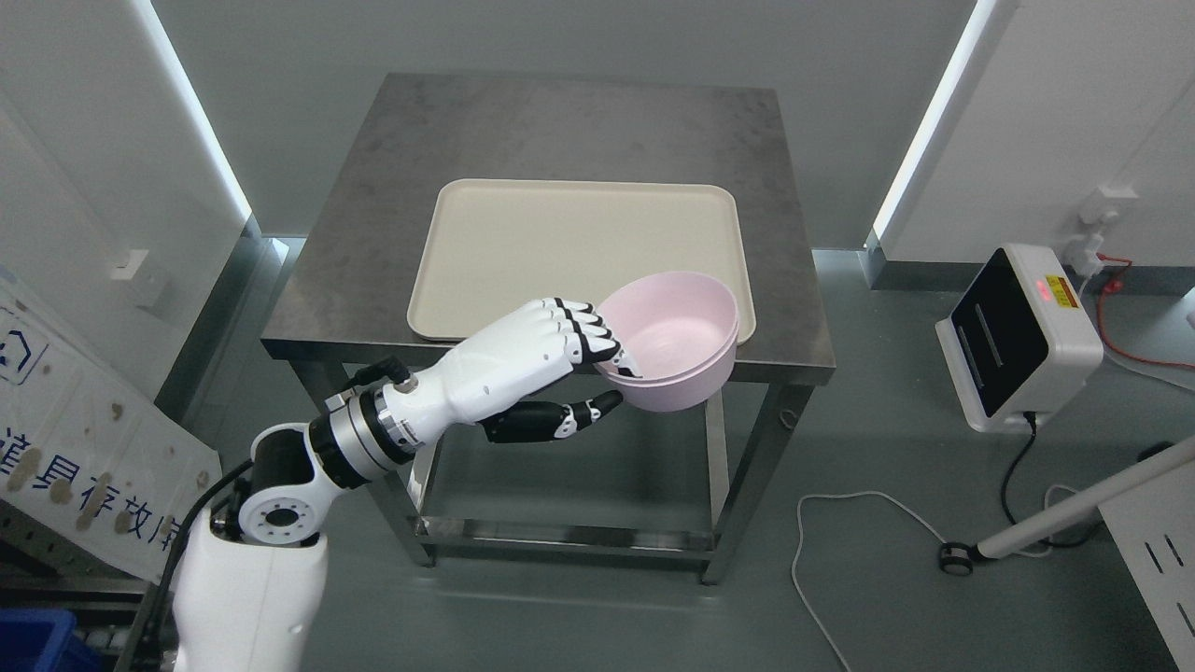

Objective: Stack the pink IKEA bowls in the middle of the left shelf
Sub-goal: 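Lift the stacked bowls off the tray with the left hand, then carry the bowls while turning toward the blue bin shelf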

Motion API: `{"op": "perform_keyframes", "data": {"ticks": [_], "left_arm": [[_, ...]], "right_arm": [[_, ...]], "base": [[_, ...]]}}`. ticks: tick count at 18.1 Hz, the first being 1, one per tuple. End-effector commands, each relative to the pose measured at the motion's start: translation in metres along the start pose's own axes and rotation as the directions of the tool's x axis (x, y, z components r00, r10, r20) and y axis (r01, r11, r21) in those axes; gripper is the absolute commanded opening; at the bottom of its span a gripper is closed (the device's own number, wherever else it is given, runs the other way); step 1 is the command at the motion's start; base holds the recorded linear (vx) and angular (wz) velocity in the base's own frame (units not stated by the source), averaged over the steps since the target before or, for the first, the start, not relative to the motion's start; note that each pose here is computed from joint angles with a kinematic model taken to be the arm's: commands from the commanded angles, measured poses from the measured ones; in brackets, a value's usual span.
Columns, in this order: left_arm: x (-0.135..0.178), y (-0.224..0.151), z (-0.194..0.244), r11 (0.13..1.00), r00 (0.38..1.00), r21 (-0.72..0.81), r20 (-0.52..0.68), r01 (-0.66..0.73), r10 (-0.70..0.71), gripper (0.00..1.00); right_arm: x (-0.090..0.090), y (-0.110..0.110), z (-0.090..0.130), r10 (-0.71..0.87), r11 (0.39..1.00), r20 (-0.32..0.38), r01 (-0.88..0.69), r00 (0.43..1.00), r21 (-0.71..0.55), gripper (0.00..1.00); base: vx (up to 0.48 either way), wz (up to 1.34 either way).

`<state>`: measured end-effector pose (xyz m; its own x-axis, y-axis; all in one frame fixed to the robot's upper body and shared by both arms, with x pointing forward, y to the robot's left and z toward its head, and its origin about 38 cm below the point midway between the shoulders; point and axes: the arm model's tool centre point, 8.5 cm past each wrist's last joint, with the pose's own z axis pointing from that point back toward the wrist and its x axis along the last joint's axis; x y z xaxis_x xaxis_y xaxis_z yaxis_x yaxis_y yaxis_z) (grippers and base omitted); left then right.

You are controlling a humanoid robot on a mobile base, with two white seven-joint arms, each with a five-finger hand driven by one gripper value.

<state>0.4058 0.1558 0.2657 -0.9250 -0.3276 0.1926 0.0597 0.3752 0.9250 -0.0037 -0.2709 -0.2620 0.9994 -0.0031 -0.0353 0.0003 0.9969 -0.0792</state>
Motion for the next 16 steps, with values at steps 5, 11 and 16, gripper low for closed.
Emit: {"op": "perform_keyframes", "data": {"ticks": [5,11,16], "left_arm": [[-0.023,0.029,0.075,0.995,0.987,0.095,-0.159,0.031,-0.016,0.07],[-0.027,0.041,0.091,0.989,0.981,0.142,-0.191,0.047,-0.019,0.07],[-0.028,0.045,0.096,0.987,0.979,0.152,-0.201,0.055,-0.024,0.07]], "right_arm": [[0.011,-0.012,0.0,-0.01,1.0,0.033,0.011,0.999,-0.019,1.0],[0.011,-0.012,0.0,-0.01,1.0,0.033,0.011,0.999,-0.019,1.0],[0.011,-0.012,0.0,-0.01,1.0,0.033,0.011,0.999,-0.019,1.0]], "base": [[-0.27,-0.04],[-0.295,0.04],[-0.315,0.38]]}}
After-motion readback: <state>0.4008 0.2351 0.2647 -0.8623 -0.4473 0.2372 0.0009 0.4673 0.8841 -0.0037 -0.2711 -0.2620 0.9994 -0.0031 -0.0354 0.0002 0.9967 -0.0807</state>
